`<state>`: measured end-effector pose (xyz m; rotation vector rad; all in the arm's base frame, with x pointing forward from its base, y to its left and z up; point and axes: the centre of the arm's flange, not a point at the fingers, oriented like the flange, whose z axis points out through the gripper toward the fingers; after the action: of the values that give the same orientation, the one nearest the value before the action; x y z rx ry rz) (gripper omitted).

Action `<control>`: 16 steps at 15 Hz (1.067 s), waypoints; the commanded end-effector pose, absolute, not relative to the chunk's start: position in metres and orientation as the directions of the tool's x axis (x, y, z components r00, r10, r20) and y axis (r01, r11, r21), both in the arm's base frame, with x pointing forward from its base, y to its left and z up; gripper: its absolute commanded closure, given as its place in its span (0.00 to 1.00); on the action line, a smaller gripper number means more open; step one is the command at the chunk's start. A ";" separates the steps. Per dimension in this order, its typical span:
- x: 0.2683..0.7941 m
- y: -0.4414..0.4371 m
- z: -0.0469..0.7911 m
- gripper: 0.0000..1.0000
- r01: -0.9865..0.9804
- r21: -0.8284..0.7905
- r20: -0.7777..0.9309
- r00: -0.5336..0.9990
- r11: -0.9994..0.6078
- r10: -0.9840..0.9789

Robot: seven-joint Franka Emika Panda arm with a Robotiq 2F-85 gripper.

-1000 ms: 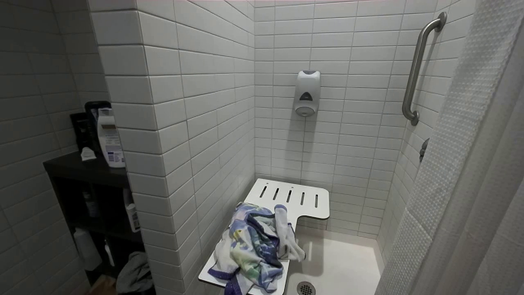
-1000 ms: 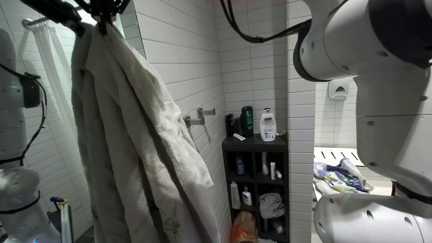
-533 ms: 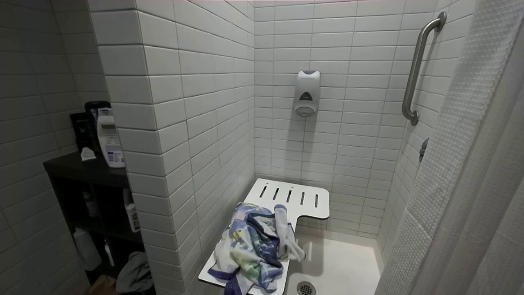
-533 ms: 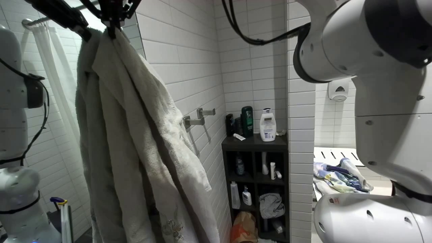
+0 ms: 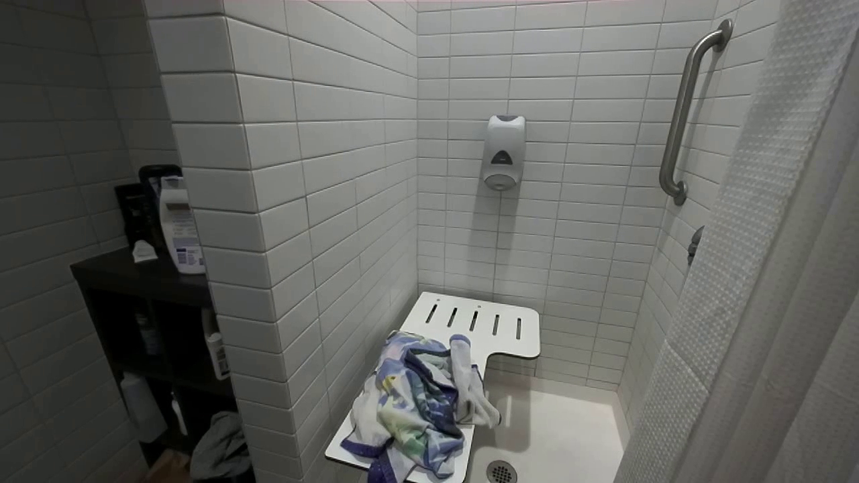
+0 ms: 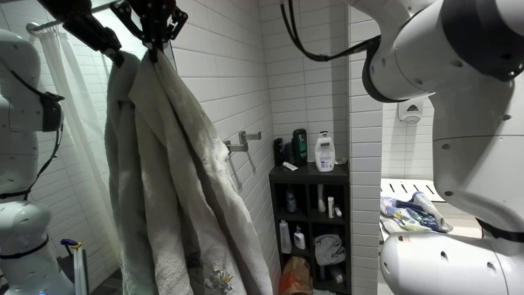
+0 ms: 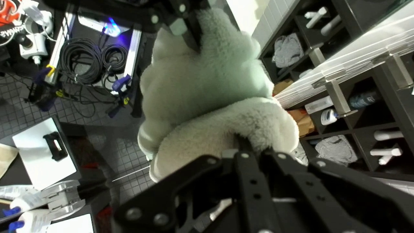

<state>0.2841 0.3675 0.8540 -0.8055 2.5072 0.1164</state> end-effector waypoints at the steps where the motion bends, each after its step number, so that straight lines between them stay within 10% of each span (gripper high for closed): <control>1: 0.290 0.354 0.811 0.98 -0.541 -0.042 -0.481 -0.726 0.840 -0.491; 16: 0.220 0.261 0.882 0.98 -0.231 -0.064 -0.611 -0.760 0.971 -0.221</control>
<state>0.2177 0.2993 0.8573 -0.4395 2.4330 0.0001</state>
